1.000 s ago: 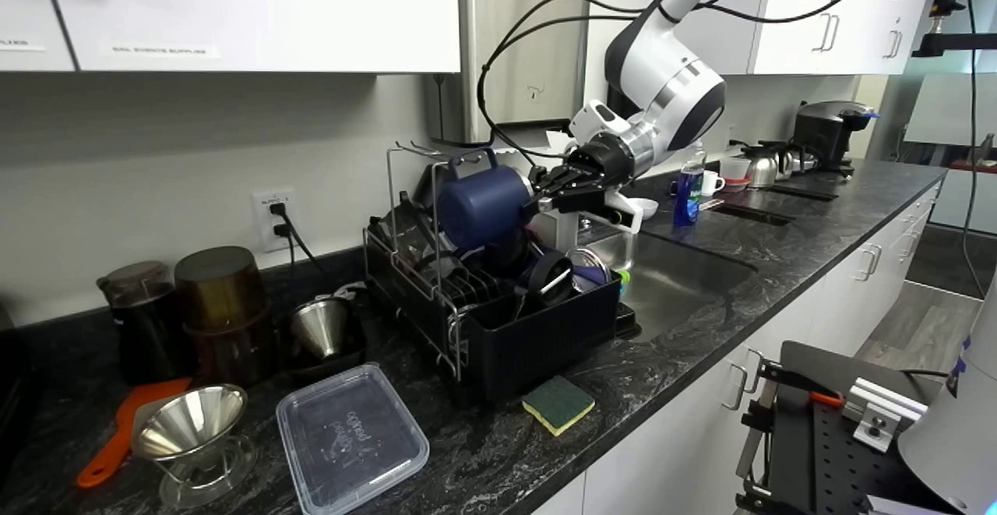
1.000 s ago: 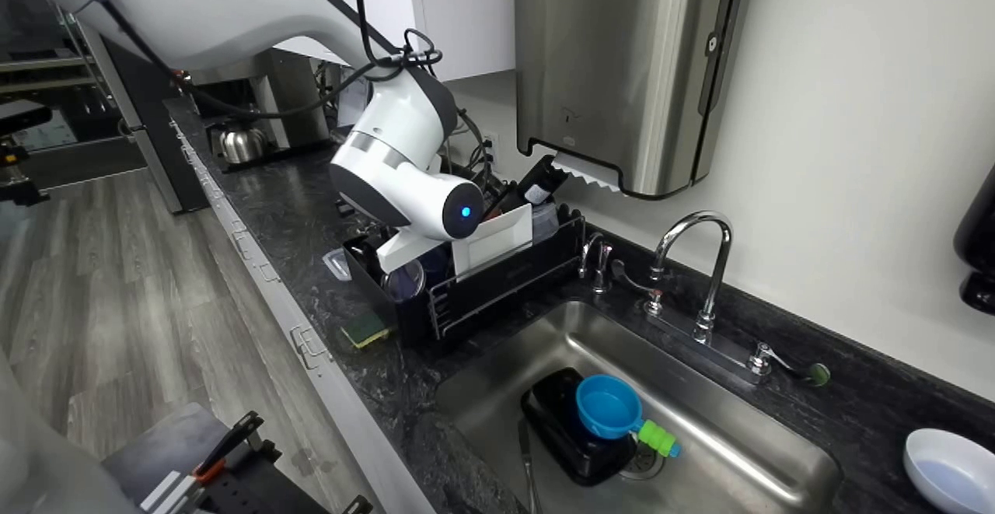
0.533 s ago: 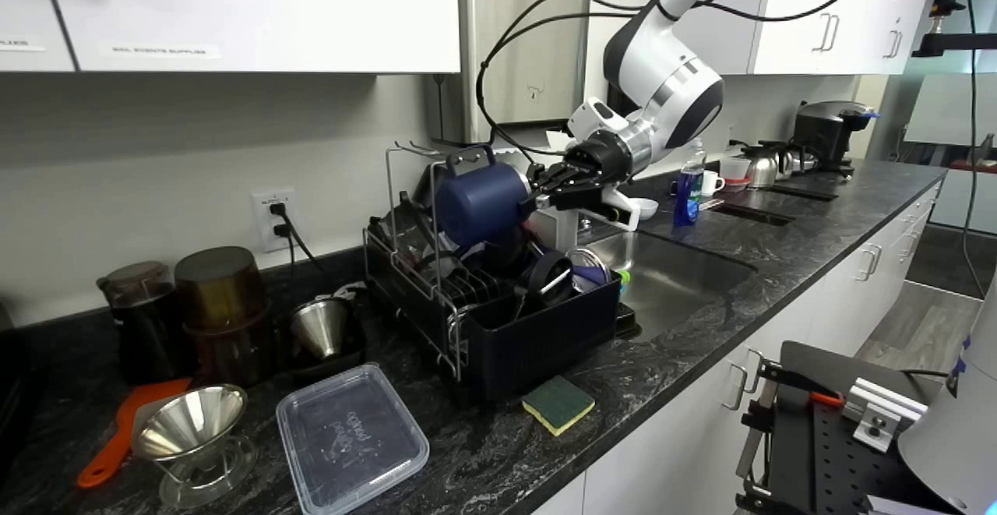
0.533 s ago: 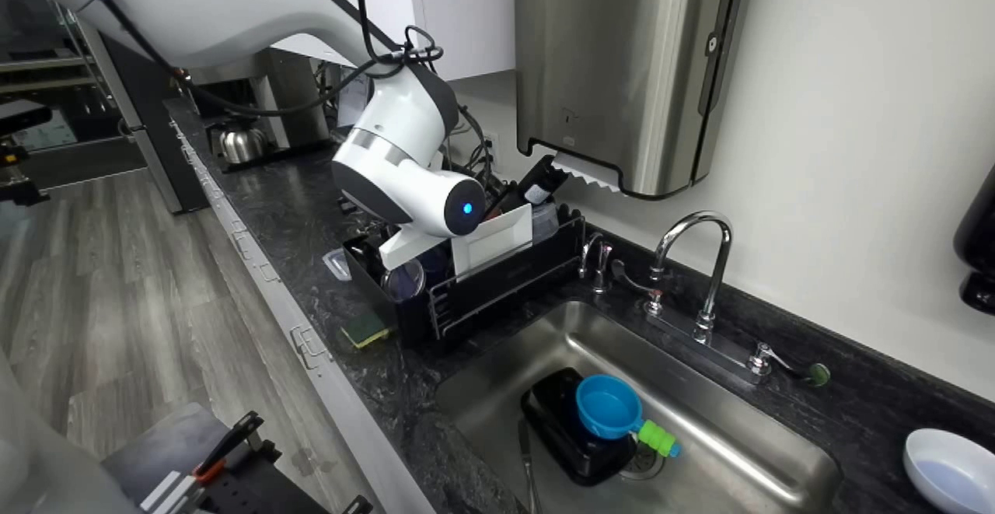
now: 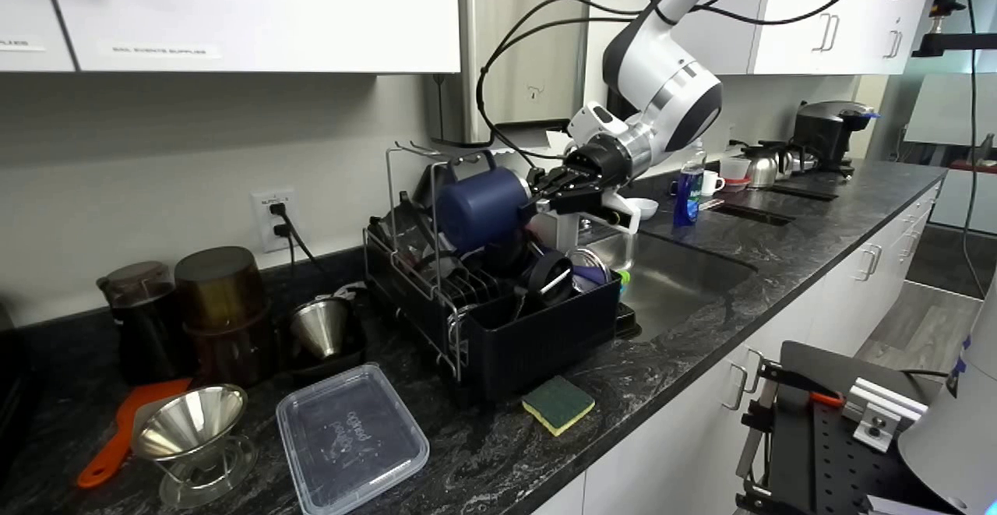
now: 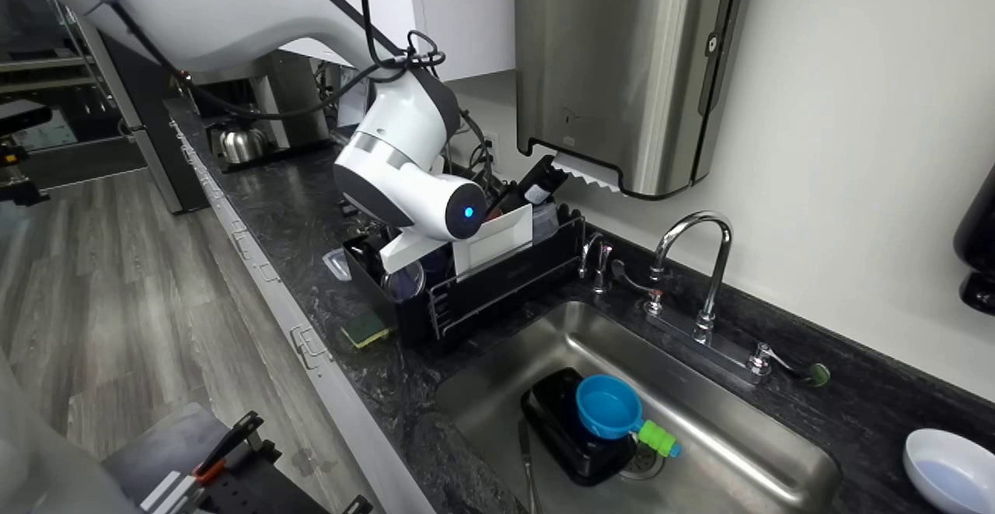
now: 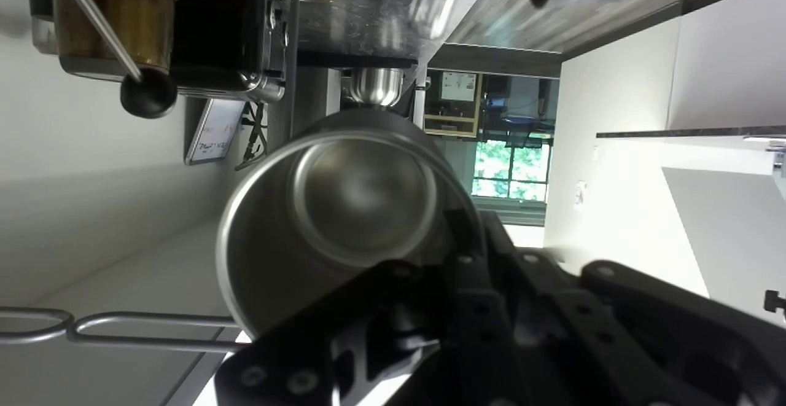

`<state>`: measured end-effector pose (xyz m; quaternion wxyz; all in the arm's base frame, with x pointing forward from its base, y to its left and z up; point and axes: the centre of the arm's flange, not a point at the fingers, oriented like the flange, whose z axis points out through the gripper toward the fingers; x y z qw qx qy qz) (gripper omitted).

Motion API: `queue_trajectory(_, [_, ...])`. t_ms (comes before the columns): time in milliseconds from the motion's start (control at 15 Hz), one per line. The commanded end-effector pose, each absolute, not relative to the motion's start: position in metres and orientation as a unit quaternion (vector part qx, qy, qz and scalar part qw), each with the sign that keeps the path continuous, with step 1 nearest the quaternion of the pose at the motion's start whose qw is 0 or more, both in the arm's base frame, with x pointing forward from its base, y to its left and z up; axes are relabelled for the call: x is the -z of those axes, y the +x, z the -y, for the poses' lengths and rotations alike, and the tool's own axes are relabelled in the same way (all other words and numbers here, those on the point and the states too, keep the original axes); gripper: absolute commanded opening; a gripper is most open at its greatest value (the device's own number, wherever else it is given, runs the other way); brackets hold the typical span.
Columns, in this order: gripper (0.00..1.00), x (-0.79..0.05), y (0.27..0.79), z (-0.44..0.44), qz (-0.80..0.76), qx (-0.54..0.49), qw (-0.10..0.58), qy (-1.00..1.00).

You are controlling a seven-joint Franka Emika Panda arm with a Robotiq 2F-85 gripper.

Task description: Put the cup in the sink on the dish rack

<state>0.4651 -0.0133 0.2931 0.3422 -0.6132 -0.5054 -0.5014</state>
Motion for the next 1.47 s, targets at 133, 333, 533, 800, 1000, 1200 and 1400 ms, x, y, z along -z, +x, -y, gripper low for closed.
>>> queue_trajectory(133, [0.32,-0.291,0.471,0.016,0.501,0.501,0.342,-0.618])
queue_trajectory(333, [0.53,-0.292,0.472,0.017,0.502,0.501,0.342,-0.617])
queue_trajectory(533, [0.73,-0.293,0.472,0.017,0.502,0.500,0.342,-0.617])
queue_trajectory(800, [0.99,-0.293,0.471,0.021,0.502,0.498,0.340,-0.620])
queue_trajectory(1000, [1.00,-0.294,0.471,0.025,0.502,0.499,0.337,-0.621])
queue_trajectory(1200, [1.00,-0.296,0.471,0.032,0.502,0.499,0.331,-0.623])
queue_trajectory(1400, [1.00,-0.301,0.474,0.041,0.502,0.504,0.323,-0.624])
